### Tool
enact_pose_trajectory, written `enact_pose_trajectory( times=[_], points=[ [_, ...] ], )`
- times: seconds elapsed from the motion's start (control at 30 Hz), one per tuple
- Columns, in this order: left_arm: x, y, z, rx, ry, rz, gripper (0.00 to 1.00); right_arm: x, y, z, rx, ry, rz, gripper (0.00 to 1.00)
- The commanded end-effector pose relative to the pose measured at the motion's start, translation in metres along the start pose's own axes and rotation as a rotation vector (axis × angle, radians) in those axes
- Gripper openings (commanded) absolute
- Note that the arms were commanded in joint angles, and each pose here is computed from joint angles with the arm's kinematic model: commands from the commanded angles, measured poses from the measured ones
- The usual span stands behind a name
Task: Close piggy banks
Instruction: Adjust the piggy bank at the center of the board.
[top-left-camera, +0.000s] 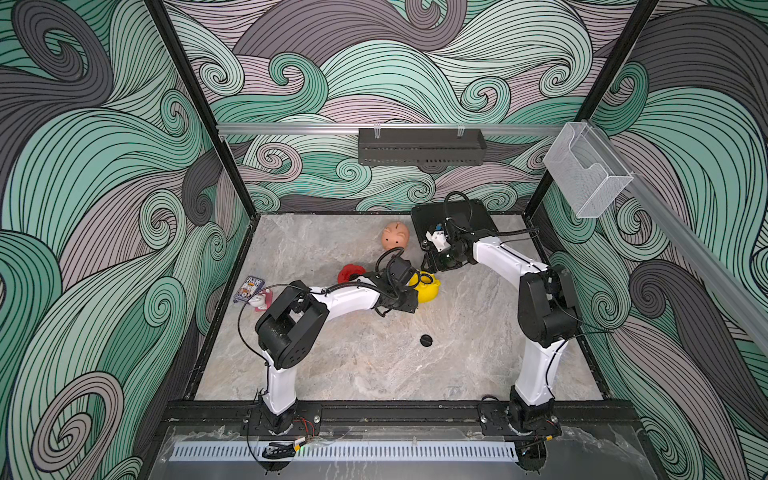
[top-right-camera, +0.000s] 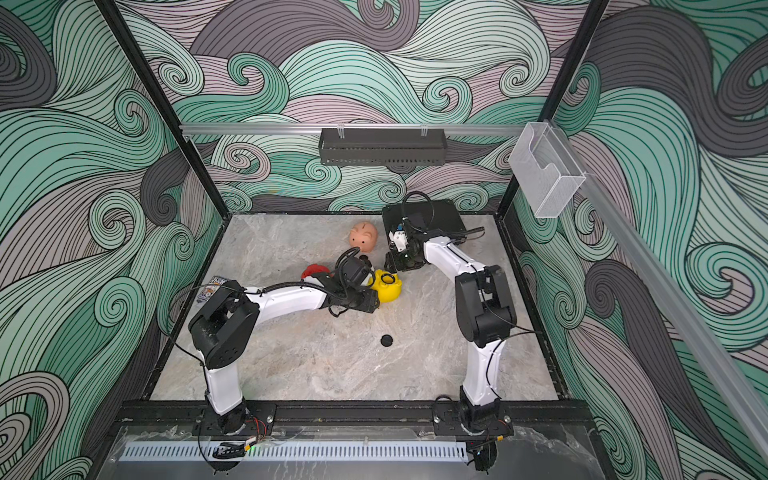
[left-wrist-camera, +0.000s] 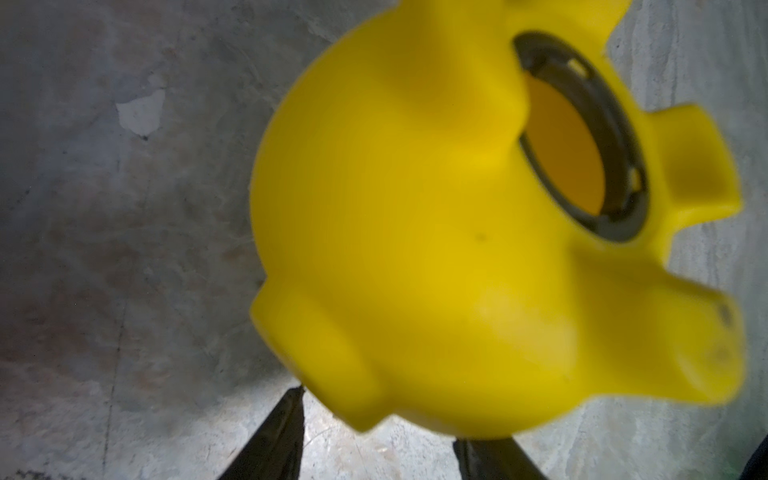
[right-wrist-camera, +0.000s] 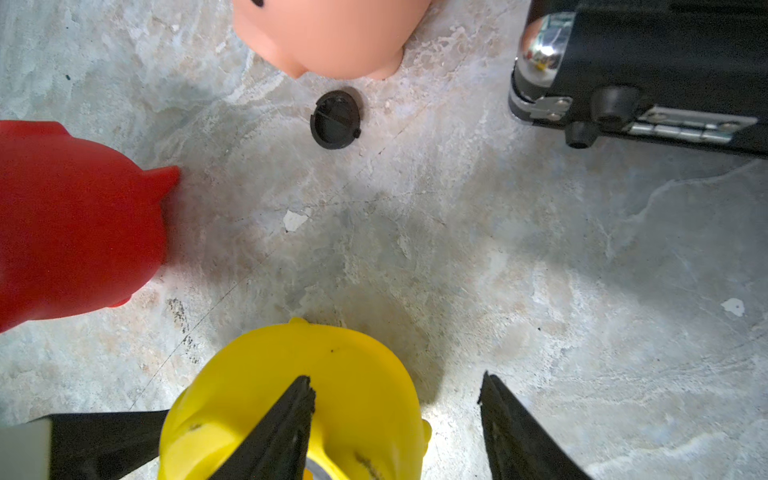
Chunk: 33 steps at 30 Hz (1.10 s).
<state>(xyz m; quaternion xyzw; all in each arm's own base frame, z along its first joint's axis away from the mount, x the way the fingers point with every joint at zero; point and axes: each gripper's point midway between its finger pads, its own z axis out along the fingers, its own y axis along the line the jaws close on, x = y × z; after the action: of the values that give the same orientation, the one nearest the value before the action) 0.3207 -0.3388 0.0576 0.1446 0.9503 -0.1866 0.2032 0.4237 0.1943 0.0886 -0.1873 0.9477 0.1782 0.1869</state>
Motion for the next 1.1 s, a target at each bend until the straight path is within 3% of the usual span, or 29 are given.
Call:
enact_pose_trajectory(
  times=[0.0,0.3,0.5,0.77,1.07],
  points=[
    [-0.013,0.005,0.0,-0.048,-0.023,0.011,0.58,0.016,-0.001,-0.01,0.026,0.044,-0.001,0.65],
    [-0.015,0.021,-0.013,-0.115,-0.034,-0.005,0.58,0.02,-0.002,-0.03,0.053,0.031,0.012,0.65],
    [-0.012,0.021,-0.03,-0.107,-0.042,-0.009,0.58,0.003,-0.004,-0.038,0.065,-0.01,0.014,0.64],
    [0.0,-0.003,-0.026,0.056,-0.008,-0.052,0.58,-0.01,-0.008,-0.017,0.048,0.006,0.034,0.62],
    [-0.008,-0.003,-0.01,0.034,0.0,-0.032,0.57,0.011,-0.011,0.003,0.03,0.077,0.057,0.61]
  ],
)
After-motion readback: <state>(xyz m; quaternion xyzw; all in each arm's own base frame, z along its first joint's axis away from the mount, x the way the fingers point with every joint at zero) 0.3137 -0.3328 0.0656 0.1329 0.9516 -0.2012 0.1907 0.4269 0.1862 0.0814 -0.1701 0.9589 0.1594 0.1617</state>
